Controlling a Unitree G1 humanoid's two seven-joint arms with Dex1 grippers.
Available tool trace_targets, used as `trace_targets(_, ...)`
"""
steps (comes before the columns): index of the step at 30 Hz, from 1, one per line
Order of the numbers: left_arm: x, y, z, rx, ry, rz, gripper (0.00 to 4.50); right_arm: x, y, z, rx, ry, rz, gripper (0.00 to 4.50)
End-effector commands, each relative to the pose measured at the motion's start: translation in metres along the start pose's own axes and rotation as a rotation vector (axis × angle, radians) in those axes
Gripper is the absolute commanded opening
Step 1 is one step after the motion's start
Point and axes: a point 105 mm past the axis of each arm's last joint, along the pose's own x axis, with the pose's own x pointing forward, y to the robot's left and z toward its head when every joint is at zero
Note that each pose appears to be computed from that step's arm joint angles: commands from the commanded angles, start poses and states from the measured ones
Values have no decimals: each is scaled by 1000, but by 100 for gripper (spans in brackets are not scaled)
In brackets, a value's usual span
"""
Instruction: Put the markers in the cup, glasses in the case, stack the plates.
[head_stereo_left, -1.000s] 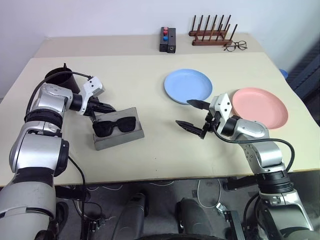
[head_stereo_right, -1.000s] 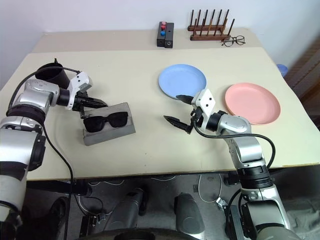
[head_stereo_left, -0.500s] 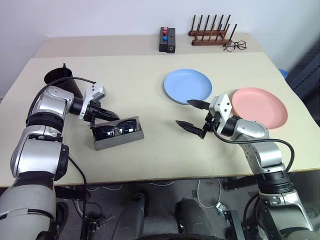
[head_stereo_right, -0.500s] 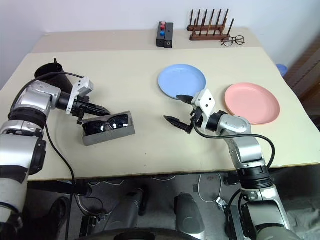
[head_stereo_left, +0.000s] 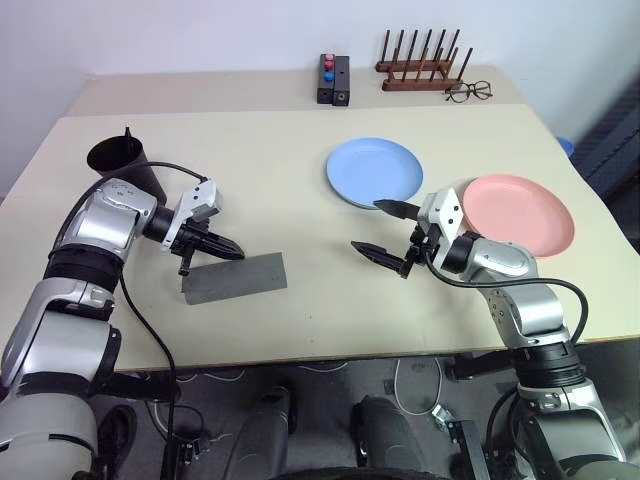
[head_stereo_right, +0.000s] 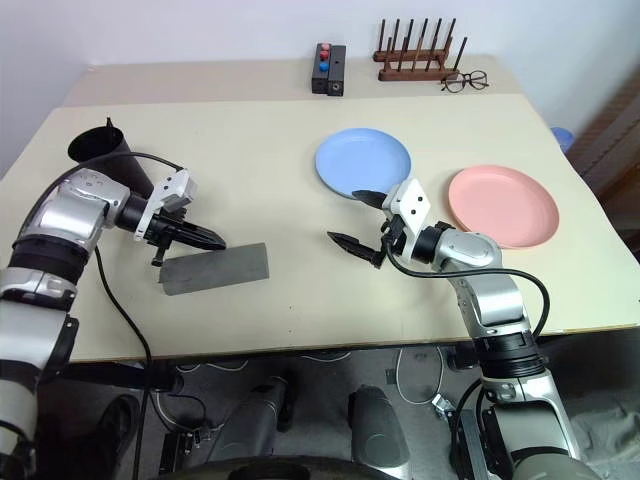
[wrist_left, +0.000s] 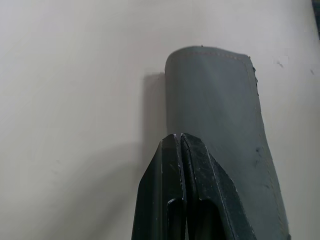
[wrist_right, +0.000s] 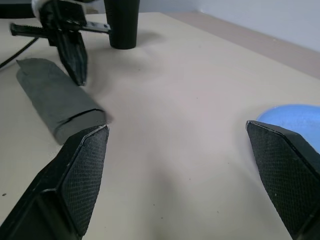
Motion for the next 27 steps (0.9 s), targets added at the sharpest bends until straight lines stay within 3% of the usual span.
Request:
trace_targets(1,-12,9,36,38,-166,65,6,0,-3,13,-38,-41,-10,450)
trace_targets(5,-30,27,73,57,-376,179,6,-6,-19,20,-47,-62,-70,450)
trace_targets(8,-40,16,101,126,-567,112,79,-20,-50,23,-63,-23,-200,450)
trace_targets(15,-21,-7,112,144,-665,15,421,-75,-103,-4,-124,262,-465,450)
trace_targets(22,-7,-26,110,103,-666,-9,436,-114,-116,-29,-93,484,-552,450)
trace_targets(27,-4,-29,108,118,-652,29,436,-119,-122,-44,1,540,-605,450)
